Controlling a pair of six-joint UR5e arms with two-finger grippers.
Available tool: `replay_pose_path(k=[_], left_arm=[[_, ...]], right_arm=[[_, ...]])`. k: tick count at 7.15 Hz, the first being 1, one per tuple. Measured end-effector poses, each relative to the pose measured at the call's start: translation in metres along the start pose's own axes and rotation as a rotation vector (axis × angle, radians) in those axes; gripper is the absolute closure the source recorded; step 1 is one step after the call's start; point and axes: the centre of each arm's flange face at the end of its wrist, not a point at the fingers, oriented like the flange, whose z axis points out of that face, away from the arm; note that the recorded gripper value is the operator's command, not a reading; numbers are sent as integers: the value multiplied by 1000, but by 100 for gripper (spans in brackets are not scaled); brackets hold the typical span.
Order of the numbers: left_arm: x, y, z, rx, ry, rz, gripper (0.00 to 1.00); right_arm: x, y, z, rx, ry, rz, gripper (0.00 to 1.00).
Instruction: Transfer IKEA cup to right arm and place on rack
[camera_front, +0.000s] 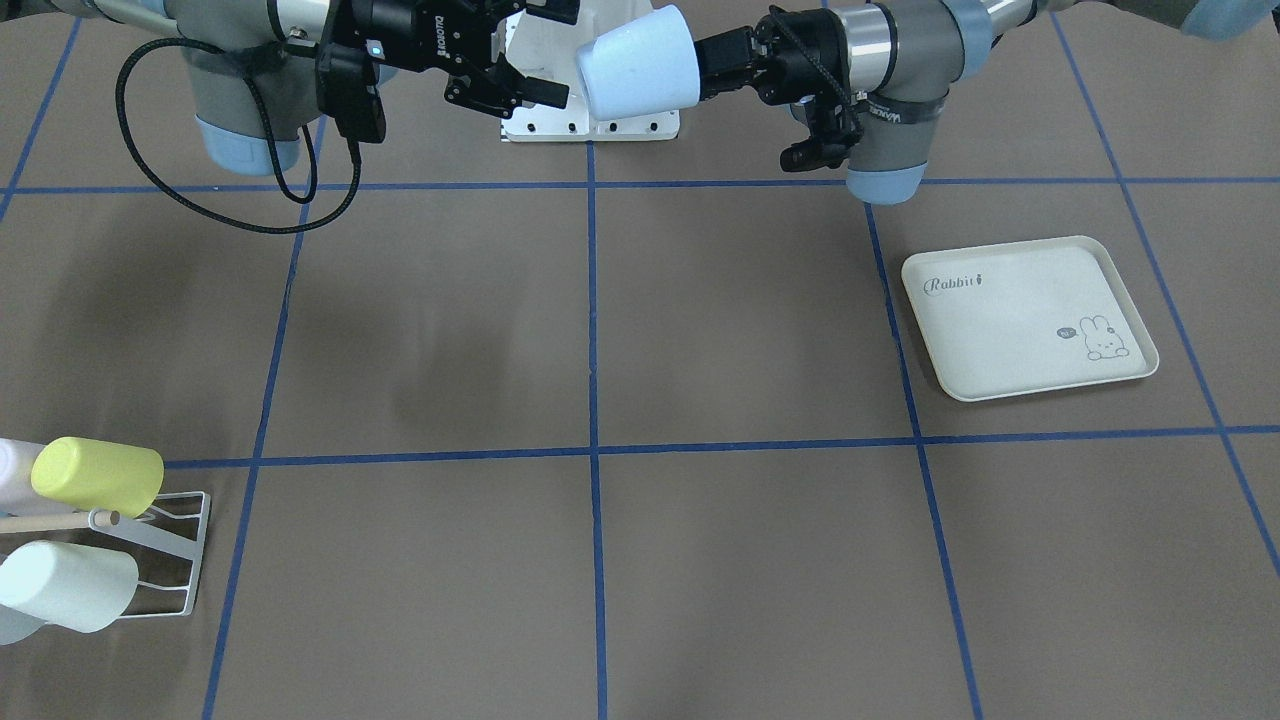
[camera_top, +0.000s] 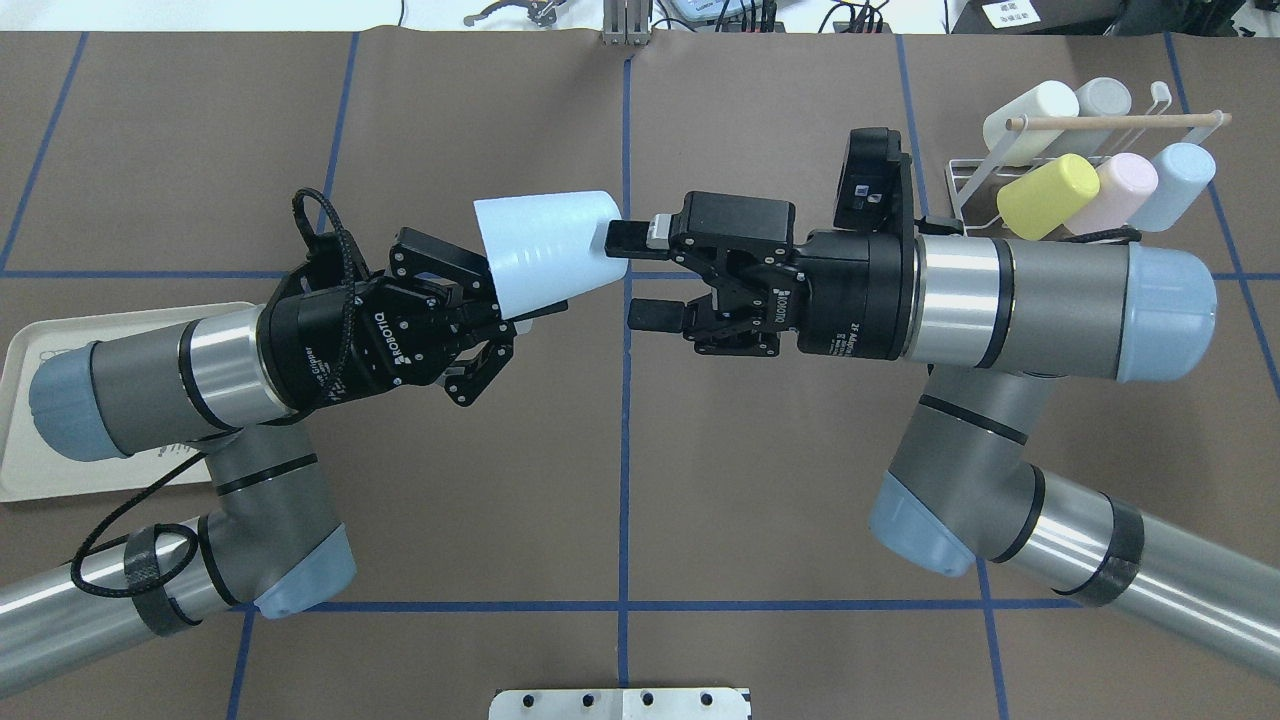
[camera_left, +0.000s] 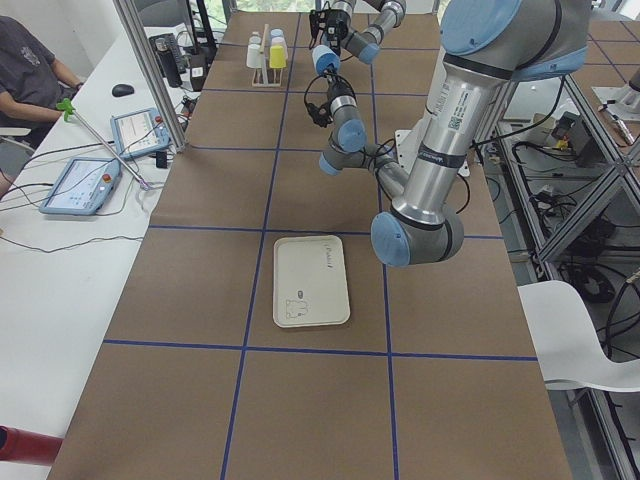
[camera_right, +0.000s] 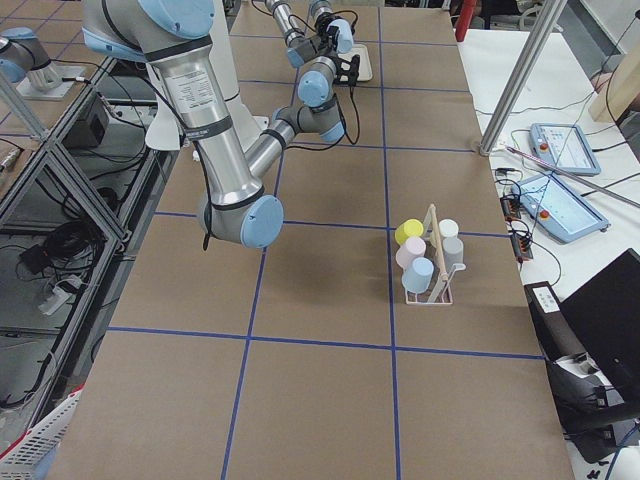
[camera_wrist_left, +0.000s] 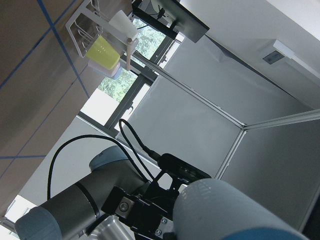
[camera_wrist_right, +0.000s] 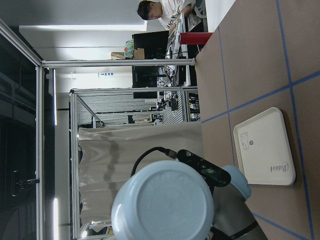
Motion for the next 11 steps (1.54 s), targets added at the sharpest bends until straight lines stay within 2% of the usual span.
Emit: replay_pose_path(k=[4,5,6,7,8,9,10,11], left_arm=[[-18,9,3,-84,28,-110,100],[-20,10,5,-93,30,-121,100],[-21,11,6,-98,31,-124,100],[-21,12,6,-101,32,-126,100],[-21,13,7,-103,32,-127,100],[-23,13,8,-105,32,-129,50],[-24,12,8,-104,31,-128,1],[-26,10,8,-98,27,-126,0]], right_arm=[[-3,4,3,-21,-32,-6,2],[-3,5,5,-26,-33,-5,6],[-4,6,7,-30,-35,-4,17],[-4,6,8,-31,-37,-5,33],[-4,7,8,-33,-37,-6,54],[-4,7,8,-34,-39,-7,70],[-4,6,8,-33,-37,-9,80],[-4,6,7,-33,-39,-11,82]])
